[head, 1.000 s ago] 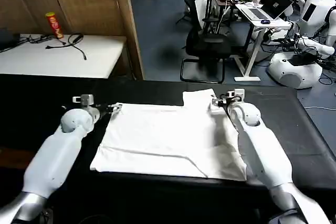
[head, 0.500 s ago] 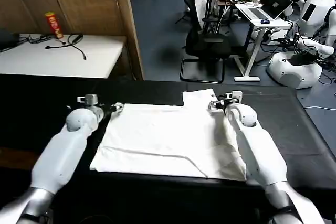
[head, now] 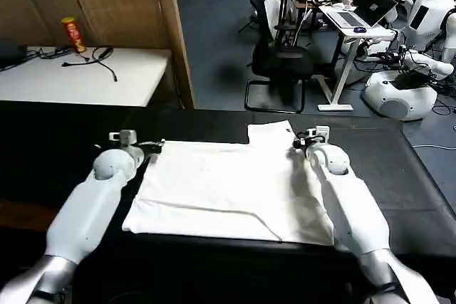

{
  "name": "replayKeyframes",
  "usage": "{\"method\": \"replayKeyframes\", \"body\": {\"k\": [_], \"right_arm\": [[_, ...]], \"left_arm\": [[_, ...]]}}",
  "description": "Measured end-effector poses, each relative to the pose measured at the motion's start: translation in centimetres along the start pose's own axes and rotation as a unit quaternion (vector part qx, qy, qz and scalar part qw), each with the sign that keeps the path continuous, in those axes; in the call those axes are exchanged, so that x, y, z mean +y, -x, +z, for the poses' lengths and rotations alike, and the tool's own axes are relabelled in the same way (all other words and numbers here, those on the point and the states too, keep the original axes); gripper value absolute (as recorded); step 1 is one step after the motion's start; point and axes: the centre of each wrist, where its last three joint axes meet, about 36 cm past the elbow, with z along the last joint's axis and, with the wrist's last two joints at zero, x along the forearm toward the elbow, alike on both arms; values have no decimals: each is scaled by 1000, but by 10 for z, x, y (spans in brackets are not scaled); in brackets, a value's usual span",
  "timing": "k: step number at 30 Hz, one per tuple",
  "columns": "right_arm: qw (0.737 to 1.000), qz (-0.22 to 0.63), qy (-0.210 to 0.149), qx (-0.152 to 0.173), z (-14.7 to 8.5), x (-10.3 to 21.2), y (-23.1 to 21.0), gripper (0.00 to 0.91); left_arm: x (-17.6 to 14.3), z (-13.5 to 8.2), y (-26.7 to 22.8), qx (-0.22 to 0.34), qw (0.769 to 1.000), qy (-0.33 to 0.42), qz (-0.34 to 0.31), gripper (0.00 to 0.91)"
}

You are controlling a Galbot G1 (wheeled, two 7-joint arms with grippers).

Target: Fold and organize the clothes.

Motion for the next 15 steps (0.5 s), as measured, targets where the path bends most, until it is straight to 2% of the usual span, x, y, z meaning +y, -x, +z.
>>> {"method": "replayKeyframes", "body": {"k": [8,15], "right_arm": [[999,-11,15,-33,1,-15,-23,0],[998,-25,1,-61,1,-18,-63,0]], "left_arm": [[-3,-7,-12,-19,1000,4,4,20],[-2,-11,-33,-37,999,6,4,20]]}}
